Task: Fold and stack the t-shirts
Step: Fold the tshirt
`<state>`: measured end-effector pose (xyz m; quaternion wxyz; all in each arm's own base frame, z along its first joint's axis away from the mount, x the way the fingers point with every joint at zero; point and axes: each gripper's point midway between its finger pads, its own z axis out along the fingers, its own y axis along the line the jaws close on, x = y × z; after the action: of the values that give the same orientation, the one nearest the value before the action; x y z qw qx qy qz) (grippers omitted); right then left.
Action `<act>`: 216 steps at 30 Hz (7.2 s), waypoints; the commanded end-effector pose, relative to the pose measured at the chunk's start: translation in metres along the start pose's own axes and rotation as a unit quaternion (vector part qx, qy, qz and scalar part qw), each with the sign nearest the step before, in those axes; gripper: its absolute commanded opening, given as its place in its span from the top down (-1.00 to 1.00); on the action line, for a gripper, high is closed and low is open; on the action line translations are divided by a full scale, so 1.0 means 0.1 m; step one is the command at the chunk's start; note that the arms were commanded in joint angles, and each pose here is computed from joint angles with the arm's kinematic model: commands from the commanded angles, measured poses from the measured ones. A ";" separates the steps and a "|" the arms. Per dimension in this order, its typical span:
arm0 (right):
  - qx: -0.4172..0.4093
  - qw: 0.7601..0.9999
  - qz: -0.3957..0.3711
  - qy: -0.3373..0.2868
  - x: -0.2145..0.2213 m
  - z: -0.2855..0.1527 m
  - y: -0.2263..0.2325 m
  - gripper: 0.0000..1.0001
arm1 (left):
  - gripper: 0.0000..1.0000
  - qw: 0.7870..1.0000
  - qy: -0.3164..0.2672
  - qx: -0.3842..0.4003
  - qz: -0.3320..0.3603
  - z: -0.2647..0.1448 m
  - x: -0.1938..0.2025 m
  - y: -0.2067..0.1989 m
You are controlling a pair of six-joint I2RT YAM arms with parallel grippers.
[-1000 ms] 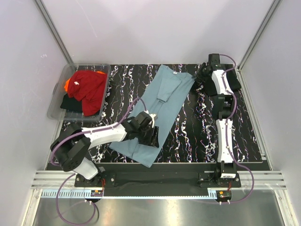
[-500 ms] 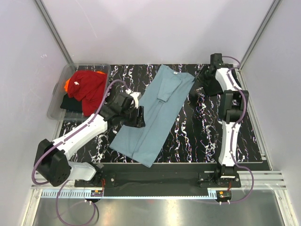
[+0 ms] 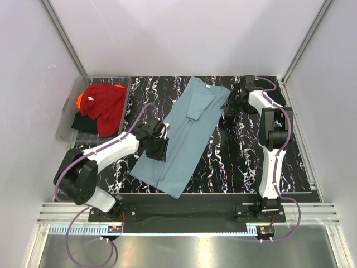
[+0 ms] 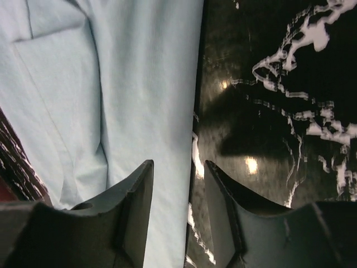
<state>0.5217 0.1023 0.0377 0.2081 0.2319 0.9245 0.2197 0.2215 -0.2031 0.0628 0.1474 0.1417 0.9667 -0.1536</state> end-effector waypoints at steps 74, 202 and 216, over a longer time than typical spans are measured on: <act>-0.039 0.998 0.002 -0.050 -0.08 -1.00 0.32 0.07 | 0.53 0.999 -0.036 0.026 -0.030 0.28 -0.06 -0.64; -0.124 0.985 0.005 -0.122 -1.52 0.86 0.01 0.65 | 0.55 0.959 0.113 0.218 0.139 0.76 1.29 -1.98; -0.138 0.976 -0.001 -0.169 -1.79 0.81 0.04 0.39 | 0.48 0.960 0.094 0.225 0.137 0.68 1.10 -2.16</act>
<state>0.6969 0.0563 0.0260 0.3646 0.2276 0.8417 0.3267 0.0604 -0.3829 0.0061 0.0185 0.3087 0.8947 -0.3221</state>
